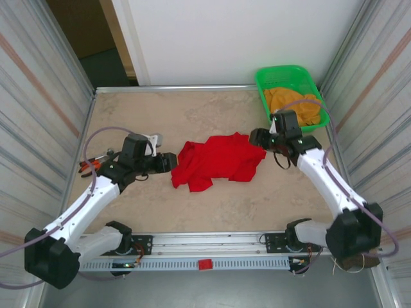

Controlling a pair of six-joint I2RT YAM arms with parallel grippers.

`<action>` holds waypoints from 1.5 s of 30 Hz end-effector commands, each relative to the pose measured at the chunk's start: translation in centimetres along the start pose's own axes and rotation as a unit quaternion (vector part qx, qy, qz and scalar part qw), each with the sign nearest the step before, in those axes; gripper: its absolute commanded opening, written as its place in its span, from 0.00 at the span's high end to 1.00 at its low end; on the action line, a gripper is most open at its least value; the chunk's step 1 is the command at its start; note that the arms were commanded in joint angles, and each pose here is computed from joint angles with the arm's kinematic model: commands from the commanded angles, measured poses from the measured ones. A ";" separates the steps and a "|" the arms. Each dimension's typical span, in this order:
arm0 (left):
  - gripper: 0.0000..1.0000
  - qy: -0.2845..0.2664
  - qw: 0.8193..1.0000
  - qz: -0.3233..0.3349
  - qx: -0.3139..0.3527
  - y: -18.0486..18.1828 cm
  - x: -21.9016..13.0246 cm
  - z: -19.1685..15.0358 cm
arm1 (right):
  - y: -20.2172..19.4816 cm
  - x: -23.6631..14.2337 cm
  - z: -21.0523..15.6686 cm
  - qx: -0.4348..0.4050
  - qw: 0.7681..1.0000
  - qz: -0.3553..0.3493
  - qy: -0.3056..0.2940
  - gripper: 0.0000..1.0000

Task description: Fold the inside-out t-shirt

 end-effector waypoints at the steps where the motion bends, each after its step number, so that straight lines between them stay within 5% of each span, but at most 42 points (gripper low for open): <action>1: 0.43 -0.003 0.997 0.066 -0.034 1.7 -1.2 -0.9 | 0.2 3.2 0.0 -0.026 0.998 -0.007 0.052 0.39; 7: 0.41 0.024 0.987 0.116 -0.110 3.8 0.2 -2.8 | 2.7 8.4 -0.2 -0.056 0.991 -0.015 0.122 0.37; 13: 0.36 0.036 0.986 0.113 -0.116 4.1 3.0 -3.2 | 4.1 12.1 -1.6 -0.077 0.984 -0.038 0.158 0.34; 24: 0.33 0.068 0.984 0.114 -0.117 3.8 8.3 -2.4 | 3.9 12.9 -2.9 -0.091 0.980 -0.053 0.170 0.38; 26: 0.33 0.078 0.984 0.115 -0.115 3.4 9.0 -3.1 | 3.5 13.2 -3.2 -0.091 0.979 -0.059 0.174 0.48; 30: 0.32 0.092 0.984 0.098 -0.116 2.2 10.4 -4.8 | 3.5 12.7 -2.5 -0.091 0.980 -0.053 0.170 0.99; 31: 0.33 0.096 0.984 0.092 -0.118 2.0 10.9 -5.2 | 3.7 12.3 -2.0 -0.091 0.981 -0.048 0.165 1.00; 32: 0.36 0.098 0.984 0.084 -0.122 1.8 11.3 -5.3 | 3.9 11.7 -1.5 -0.091 0.982 -0.043 0.159 1.00; 36: 1.00 0.088 0.988 0.078 -0.100 1.1 11.8 -3.7 | 5.7 7.3 2.0 -0.086 0.991 -0.007 0.101 1.00; 41: 1.00 0.025 0.993 0.114 -0.031 0.1 7.6 2.6 | 8.3 -0.7 6.3 -0.071 0.996 0.059 -0.001 1.00; 45: 1.00 -0.015 0.989 0.137 -0.045 2.4 3.7 5.7 | 10.9 -5.5 7.2 -0.060 0.989 0.127 -0.049 1.00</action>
Point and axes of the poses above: each hand's point on the last joint's axis, 136 mm out from that joint toward the fingers, its own x axis out along the fingers, its own y axis along the line the jaws close on, z = x × y, the point moved 4 cm from there along -x, back along the fingers, and after that the axes turned 6 degrees about x, right-handed, at the moved point
